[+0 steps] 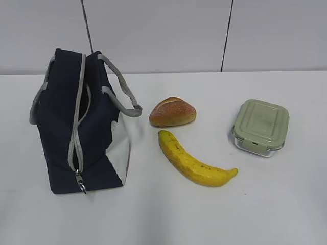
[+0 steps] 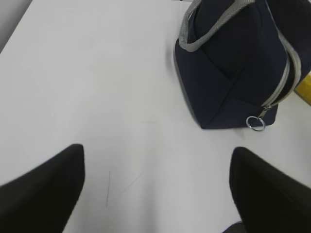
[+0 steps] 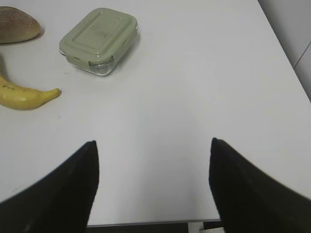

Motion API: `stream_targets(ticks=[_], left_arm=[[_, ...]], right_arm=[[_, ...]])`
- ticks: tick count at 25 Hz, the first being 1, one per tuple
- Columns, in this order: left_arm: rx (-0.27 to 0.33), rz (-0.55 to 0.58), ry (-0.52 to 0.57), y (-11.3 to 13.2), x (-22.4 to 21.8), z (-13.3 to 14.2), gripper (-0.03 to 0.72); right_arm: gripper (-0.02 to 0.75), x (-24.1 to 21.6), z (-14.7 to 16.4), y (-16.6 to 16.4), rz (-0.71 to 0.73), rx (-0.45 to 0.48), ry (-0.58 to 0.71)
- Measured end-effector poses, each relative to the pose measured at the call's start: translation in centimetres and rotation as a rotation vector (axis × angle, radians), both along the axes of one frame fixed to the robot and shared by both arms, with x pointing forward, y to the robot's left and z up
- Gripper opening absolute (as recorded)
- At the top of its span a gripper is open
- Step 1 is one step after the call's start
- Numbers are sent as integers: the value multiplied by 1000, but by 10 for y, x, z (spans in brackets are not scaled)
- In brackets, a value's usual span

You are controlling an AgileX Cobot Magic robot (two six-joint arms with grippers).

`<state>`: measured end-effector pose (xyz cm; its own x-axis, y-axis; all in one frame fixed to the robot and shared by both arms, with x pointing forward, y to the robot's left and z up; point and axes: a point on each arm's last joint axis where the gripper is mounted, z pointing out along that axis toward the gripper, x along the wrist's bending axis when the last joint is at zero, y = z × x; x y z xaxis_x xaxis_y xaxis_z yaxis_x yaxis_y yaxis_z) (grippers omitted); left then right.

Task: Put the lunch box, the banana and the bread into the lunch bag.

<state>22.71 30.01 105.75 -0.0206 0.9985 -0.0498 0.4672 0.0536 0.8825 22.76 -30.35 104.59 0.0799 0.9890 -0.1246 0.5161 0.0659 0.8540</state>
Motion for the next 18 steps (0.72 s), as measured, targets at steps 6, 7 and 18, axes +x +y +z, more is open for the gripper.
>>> stream_targets(ticks=[6, 7, 18], left_arm=[[-10, -6, 30, -1, 23, 41, 592], [-22, -14, 39, -2, 31, 50, 591], [-230, -176, 228, -24, 145, 123, 570]], right_arm=[[523, 0, 0, 0, 0, 0, 0], [523, 0, 0, 0, 0, 0, 0], [523, 0, 0, 0, 0, 0, 0]])
